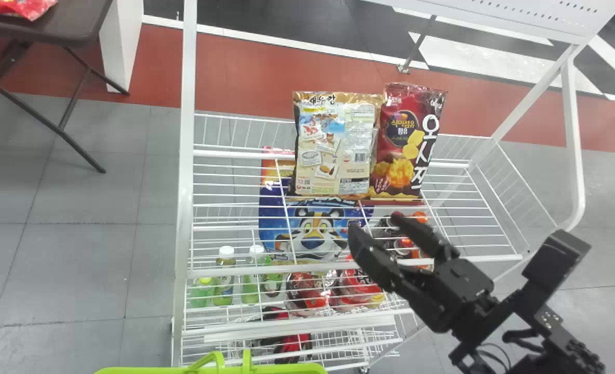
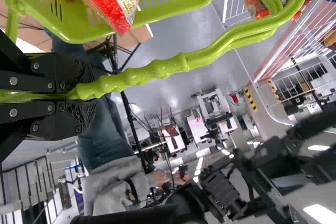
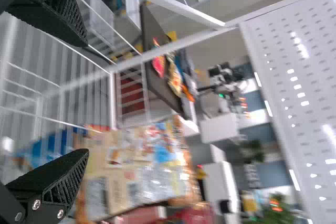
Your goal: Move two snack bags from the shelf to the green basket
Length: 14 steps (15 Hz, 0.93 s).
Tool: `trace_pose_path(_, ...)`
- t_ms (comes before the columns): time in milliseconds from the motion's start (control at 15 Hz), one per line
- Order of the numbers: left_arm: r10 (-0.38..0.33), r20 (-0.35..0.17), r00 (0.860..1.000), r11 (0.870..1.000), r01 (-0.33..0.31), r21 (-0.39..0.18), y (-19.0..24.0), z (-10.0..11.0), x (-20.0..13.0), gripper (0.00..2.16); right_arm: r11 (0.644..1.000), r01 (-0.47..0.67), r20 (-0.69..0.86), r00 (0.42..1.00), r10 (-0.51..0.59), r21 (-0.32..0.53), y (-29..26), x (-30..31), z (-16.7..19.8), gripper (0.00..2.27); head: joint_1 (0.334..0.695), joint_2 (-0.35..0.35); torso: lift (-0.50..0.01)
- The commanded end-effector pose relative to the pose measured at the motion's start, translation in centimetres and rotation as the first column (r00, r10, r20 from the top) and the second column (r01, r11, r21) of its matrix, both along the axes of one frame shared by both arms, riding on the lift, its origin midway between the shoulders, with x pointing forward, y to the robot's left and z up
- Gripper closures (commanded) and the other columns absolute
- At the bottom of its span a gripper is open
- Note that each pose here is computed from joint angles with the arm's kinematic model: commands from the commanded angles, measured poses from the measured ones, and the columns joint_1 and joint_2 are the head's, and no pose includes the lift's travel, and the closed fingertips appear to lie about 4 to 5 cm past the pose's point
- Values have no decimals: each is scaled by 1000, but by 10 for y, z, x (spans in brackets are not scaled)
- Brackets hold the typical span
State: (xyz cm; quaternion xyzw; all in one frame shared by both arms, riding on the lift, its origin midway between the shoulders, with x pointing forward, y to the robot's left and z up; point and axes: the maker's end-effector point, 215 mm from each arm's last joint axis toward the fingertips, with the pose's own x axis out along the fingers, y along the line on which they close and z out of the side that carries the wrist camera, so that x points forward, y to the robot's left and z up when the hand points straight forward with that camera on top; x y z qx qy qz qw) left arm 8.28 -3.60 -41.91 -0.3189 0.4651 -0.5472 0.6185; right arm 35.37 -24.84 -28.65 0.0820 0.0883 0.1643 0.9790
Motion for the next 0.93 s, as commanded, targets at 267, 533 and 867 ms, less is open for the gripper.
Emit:
trace_pose_path(267,31,-3,999,999,-32,-13,12,0,9,2148,982,118,224,971,-83,-150,49,4,21,113,695,-350,-16)
trace_pose_path(533,46,-5,999,999,-46,-4,18,-2,11,2148,983,113,157,984,-90,-142,50,1,0,113,695,-350,-16)
trace_pose_path(867,53,-4,999,998,-53,-19,18,0,8,2148,978,154,108,984,-140,-141,41,-1,-10,113,695,-350,-16)
